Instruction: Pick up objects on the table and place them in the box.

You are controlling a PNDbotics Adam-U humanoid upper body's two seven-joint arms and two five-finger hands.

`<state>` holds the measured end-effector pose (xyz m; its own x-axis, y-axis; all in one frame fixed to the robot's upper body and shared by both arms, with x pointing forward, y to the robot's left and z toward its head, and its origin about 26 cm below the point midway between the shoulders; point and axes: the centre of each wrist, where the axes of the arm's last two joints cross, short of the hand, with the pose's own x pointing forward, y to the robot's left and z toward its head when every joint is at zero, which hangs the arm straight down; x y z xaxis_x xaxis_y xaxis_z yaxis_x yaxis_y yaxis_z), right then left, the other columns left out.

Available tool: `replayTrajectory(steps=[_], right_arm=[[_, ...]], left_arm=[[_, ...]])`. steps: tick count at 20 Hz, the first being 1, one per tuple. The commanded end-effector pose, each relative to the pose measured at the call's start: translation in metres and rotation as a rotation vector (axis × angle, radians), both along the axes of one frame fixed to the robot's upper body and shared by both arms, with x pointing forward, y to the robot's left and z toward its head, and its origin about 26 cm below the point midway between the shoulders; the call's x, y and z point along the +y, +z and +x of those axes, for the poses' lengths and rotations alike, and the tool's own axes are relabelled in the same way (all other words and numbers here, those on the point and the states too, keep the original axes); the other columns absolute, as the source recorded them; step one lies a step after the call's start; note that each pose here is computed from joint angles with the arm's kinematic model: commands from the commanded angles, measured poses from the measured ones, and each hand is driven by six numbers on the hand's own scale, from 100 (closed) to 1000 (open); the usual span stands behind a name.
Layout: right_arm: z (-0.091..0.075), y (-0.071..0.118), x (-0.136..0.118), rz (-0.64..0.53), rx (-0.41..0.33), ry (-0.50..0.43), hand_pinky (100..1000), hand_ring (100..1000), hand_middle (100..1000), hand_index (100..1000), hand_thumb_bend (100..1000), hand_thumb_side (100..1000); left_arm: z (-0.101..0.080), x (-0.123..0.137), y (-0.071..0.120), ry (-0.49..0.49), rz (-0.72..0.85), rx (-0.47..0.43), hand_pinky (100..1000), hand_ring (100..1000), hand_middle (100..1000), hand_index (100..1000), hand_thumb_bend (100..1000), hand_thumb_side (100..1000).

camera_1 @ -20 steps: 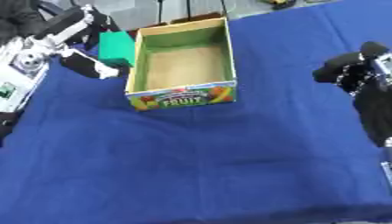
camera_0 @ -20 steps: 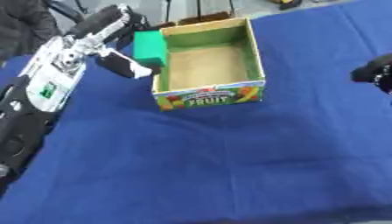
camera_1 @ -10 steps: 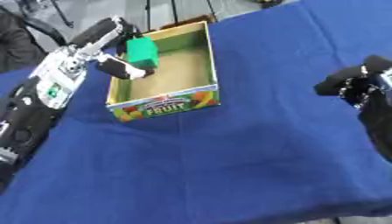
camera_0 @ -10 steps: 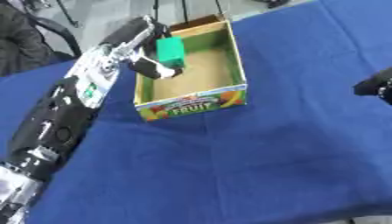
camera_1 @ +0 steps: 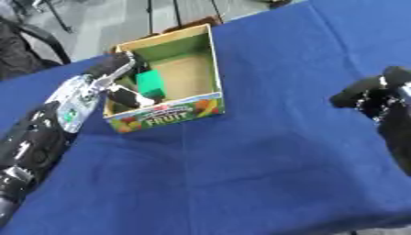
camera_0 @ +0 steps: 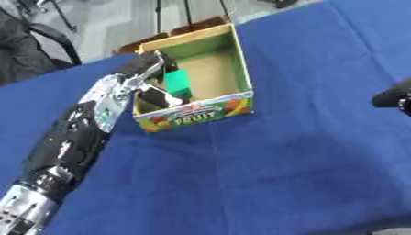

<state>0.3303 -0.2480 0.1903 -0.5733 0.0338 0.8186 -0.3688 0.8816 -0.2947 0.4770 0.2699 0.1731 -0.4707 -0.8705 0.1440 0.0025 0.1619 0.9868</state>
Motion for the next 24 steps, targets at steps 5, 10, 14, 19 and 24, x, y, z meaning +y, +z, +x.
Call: replayTrajectory(steps=[5, 10, 14, 19, 24], right_arm=[[-0.003, 0.01, 0.0, -0.01, -0.039, 0.005, 718, 660, 542, 615, 100, 966], [-0.003, 0.008, -0.002, -0.002, -0.033, -0.006, 718, 660, 542, 615, 100, 966], [-0.003, 0.004, -0.004, 0.008, -0.022, -0.019, 717, 660, 542, 615, 100, 963], [-0.003, 0.0, -0.009, 0.022, -0.015, -0.047, 718, 660, 542, 615, 100, 955], [-0.003, 0.001, -0.01, 0.03, -0.021, -0.051, 718, 660, 543, 615, 100, 946]], left_arm=[[0.0, 0.003, 0.013, -0.058, -0.009, -0.027, 781, 766, 764, 885, 1000, 824], [-0.007, 0.002, 0.037, -0.106, -0.11, -0.167, 795, 784, 782, 893, 1000, 881], [-0.019, 0.006, 0.058, -0.153, -0.196, -0.3, 776, 761, 757, 874, 994, 807], [-0.04, 0.02, 0.055, -0.214, -0.301, -0.415, 743, 730, 724, 852, 870, 783], [-0.067, 0.02, 0.046, -0.221, -0.487, -0.422, 710, 716, 706, 833, 770, 831]])
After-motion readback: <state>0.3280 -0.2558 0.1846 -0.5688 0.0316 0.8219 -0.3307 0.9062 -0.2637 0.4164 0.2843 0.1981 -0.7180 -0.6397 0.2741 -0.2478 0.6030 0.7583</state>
